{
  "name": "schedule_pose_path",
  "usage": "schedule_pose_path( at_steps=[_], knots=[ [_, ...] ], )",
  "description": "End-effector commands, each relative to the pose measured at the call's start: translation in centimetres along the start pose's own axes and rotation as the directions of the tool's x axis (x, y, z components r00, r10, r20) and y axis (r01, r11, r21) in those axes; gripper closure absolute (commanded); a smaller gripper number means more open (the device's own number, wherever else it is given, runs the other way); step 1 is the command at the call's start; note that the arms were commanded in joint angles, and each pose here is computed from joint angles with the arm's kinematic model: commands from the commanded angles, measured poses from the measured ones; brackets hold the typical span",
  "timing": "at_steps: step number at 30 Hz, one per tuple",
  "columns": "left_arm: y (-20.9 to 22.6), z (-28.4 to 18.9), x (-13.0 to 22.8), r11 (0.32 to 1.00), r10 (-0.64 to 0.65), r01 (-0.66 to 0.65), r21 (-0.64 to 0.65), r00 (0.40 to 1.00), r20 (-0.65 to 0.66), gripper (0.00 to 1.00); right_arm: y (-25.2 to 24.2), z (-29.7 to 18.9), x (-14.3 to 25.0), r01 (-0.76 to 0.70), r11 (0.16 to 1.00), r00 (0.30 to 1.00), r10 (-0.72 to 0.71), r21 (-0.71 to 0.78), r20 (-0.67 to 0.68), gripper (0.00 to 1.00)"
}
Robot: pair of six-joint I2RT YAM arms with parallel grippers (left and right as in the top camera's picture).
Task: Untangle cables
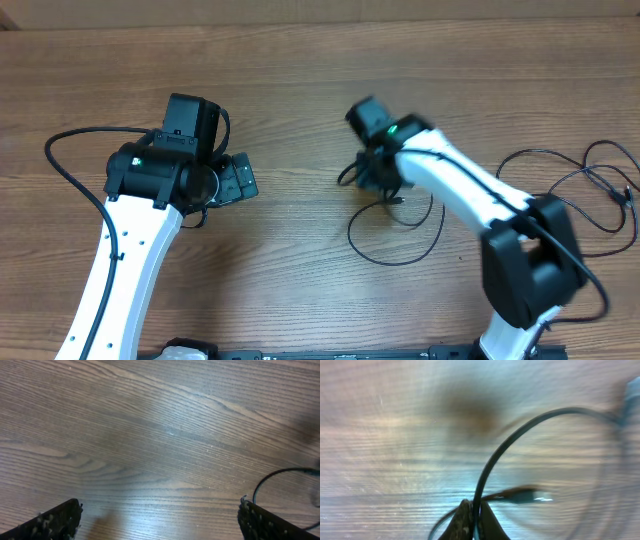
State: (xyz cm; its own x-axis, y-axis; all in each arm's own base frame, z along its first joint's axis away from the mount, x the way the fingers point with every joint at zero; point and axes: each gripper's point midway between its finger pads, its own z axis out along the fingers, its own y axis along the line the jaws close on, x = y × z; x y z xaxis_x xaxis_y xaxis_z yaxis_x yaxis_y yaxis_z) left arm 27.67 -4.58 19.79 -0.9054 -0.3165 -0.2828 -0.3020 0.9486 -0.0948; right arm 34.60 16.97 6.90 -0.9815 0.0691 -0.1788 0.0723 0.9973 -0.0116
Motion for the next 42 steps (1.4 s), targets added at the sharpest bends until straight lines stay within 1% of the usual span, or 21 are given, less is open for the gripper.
schedule_pose_path(
  at_steps=[1,5,9,12,14,15,16,17,19,20,21,22,23,28,33,35,39,42],
  knots=[
    [0.0,0.1,0.0,1.0,0.015,-0.015,0.004,1.0,-0.006,0.0,-4.8,-8.0,-5.9,-0.12,0.989,0.964,0.096,0.082,0.248,0.96],
    [0.0,0.1,0.0,1.0,0.014,-0.014,0.004,1.0,-0.005,0.0,-12.8,-13.5,-8.4,-0.291,0.931,0.904,0.194,0.218,0.381,0.96],
    [0.0,0.1,0.0,1.0,0.014,-0.014,0.004,1.0,-0.005,0.0,-21.2,-17.6,-9.2,-0.481,0.823,0.819,0.3,0.301,0.488,0.96],
    [0.0,0.1,0.0,1.0,0.014,-0.014,0.004,1.0,-0.005,0.0,-26.9,-19.4,-8.8,-0.6,0.736,0.751,0.383,0.314,0.538,0.96],
    [0.0,0.1,0.0,1.0,0.014,-0.014,0.004,1.0,-0.005,0.0,-30.0,-19.8,-8.4,-0.666,0.688,0.704,0.451,0.288,0.549,0.96],
    [0.0,0.1,0.0,1.0,0.014,-0.014,0.004,1.0,-0.005,0.0,-30.8,-19.7,-8.3,-0.681,0.682,0.692,0.48,0.266,0.539,0.96],
    [0.0,0.1,0.0,1.0,0.014,-0.014,0.005,1.0,-0.005,0.0,-31.0,-19.1,-8.2,-0.673,0.704,0.7,0.507,0.226,0.503,0.96],
    [0.0,0.1,0.0,1.0,0.014,-0.014,0.005,1.0,-0.005,0.01,-30.6,-18.4,-8.2,-0.648,0.741,0.72,0.524,0.174,0.455,0.96],
    [0.0,0.1,0.0,1.0,0.014,-0.014,0.005,1.0,-0.005,0.0,-27.8,-16.8,-8.1,-0.544,0.839,0.796,0.516,0.001,0.315,0.96],
    [0.0,0.1,0.0,1.0,0.014,-0.014,0.005,1.0,-0.004,0.0,-26.5,-16.4,-8.0,-0.497,0.865,0.826,0.496,-0.067,0.267,0.92],
    [0.0,0.1,0.0,1.0,0.014,-0.014,0.005,1.0,-0.004,0.0,-25.1,-16.1,-7.7,-0.452,0.882,0.854,0.471,-0.133,0.221,0.89],
    [0.0,0.1,0.0,1.0,0.014,-0.014,0.005,1.0,-0.004,0.0,-23.8,-15.8,-7.2,-0.427,0.885,0.873,0.457,-0.185,0.17,0.83],
    [0.0,0.1,0.0,1.0,0.014,-0.014,0.005,1.0,-0.005,0.0,-23.2,-15.6,-6.9,-0.42,0.885,0.88,0.451,-0.202,0.148,0.82],
    [0.0,0.1,0.0,1.0,0.014,-0.014,0.005,1.0,-0.005,0.0,-19.9,-13.9,-5.0,-0.366,0.908,0.922,0.383,-0.202,0.05,0.58],
    [0.0,0.1,0.0,1.0,0.011,-0.011,0.005,1.0,-0.005,0.0,-17.3,-10.8,-4.3,-0.301,0.934,0.951,0.308,-0.192,0.008,0.47],
    [0.0,0.1,0.0,1.0,0.011,-0.011,0.005,1.0,-0.006,0.0,-16.0,-8.7,-3.9,-0.268,0.946,0.963,0.27,-0.185,-0.015,0.44],
    [0.0,0.1,0.0,1.0,0.011,-0.011,0.005,1.0,-0.006,0.0,-13.5,-5.0,-3.3,-0.174,0.969,0.985,0.173,-0.176,-0.023,0.43],
    [0.0,0.1,0.0,1.0,0.011,-0.011,0.005,1.0,-0.006,0.0,-12.9,-2.4,-2.4,-0.115,0.989,0.993,0.114,-0.089,-0.015,0.43]
  ],
)
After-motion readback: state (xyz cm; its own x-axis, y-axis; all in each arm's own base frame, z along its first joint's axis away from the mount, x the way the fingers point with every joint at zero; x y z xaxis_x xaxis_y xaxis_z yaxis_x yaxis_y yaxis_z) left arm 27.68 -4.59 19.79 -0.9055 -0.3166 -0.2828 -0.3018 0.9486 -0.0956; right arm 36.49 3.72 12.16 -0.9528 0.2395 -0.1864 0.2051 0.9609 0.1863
